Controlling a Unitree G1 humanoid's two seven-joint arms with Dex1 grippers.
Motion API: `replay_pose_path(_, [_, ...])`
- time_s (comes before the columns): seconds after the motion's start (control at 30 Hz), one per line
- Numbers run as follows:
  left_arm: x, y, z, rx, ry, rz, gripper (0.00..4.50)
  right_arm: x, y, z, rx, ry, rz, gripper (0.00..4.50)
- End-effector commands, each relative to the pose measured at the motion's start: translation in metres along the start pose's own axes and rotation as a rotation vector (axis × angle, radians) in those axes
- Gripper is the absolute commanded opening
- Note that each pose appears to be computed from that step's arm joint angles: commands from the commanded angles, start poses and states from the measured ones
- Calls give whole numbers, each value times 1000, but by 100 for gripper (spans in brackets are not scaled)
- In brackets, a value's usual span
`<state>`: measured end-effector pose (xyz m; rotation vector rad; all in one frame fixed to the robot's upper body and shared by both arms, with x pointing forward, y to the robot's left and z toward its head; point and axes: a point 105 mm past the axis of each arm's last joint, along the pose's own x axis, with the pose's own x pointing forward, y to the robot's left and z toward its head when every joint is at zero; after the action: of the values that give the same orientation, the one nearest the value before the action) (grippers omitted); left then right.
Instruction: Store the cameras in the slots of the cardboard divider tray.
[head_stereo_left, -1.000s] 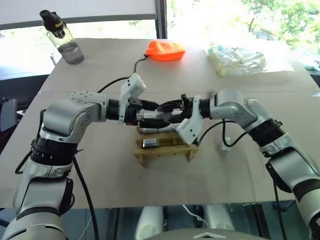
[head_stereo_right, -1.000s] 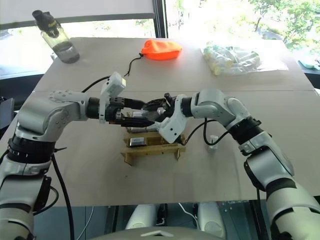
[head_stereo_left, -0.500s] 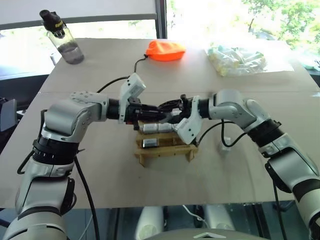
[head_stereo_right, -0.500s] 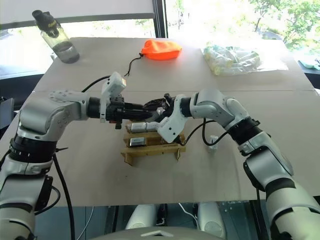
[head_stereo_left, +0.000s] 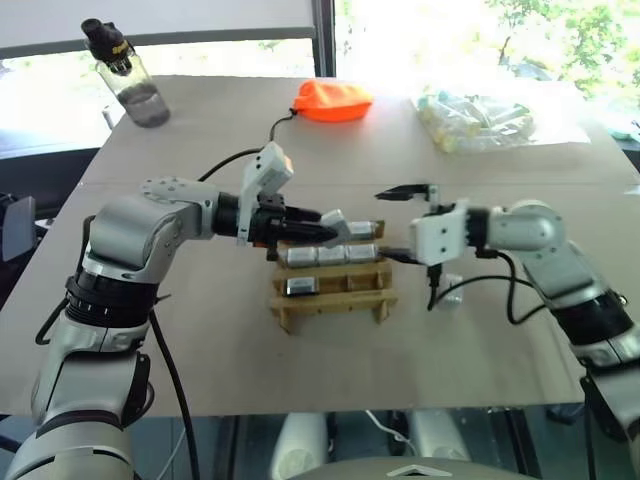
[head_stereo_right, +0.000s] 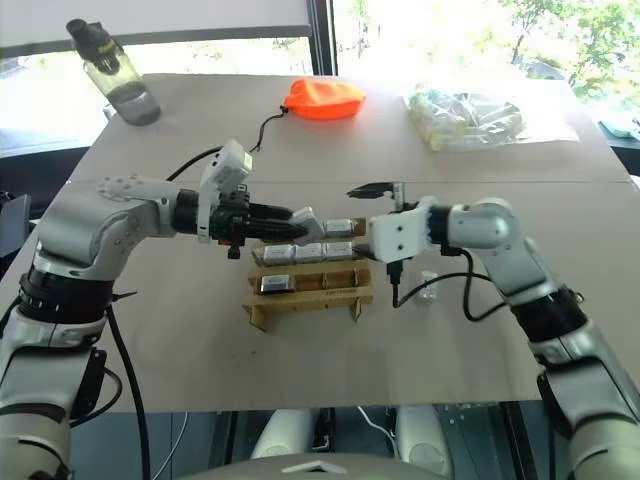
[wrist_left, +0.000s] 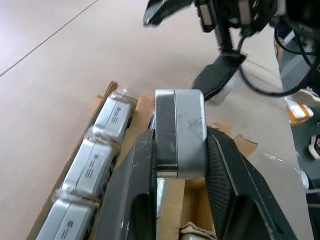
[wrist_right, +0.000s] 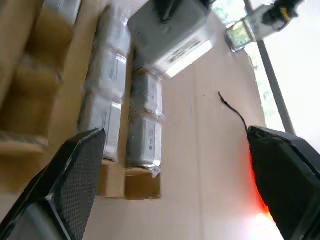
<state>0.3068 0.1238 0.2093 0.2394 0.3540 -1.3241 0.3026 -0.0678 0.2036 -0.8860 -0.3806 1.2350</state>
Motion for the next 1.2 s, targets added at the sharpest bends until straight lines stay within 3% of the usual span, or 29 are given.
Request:
replay_pose_path(0.03, [-7, -11, 14, 122, 8, -34, 72, -30, -7, 20, 212, -100, -42, 450])
replay_pose_path(0.23, [-3, -21, -5, 191, 95, -65, 72, -90, 25, 0, 624, -109, -55, 450])
replay_pose_path(0.37, [-1, -24, -10, 190, 99, -65, 72, -137, 39, -17, 823, -268, -177, 450])
replay_pose_path(0.4, [0, -25, -11, 183, 95, -64, 72, -146, 48, -27, 854, -232, -168, 450])
replay_pose_path(0.67, [4, -20, -26, 203, 145, -13, 72, -182, 89, -65, 877, -139, -61, 450])
replay_pose_path(0.83, [6, -20, -31, 212, 168, -5, 72, -183, 88, -78, 843, -126, -70, 450])
replay_pose_path(0.9, [8, -19, -34, 219, 175, 12, 72, -180, 87, -70, 815, -194, -55, 450])
replay_pose_path(1.2, [13, -24, -39, 208, 172, 23, 72, -176, 88, -67, 821, -227, 20, 450])
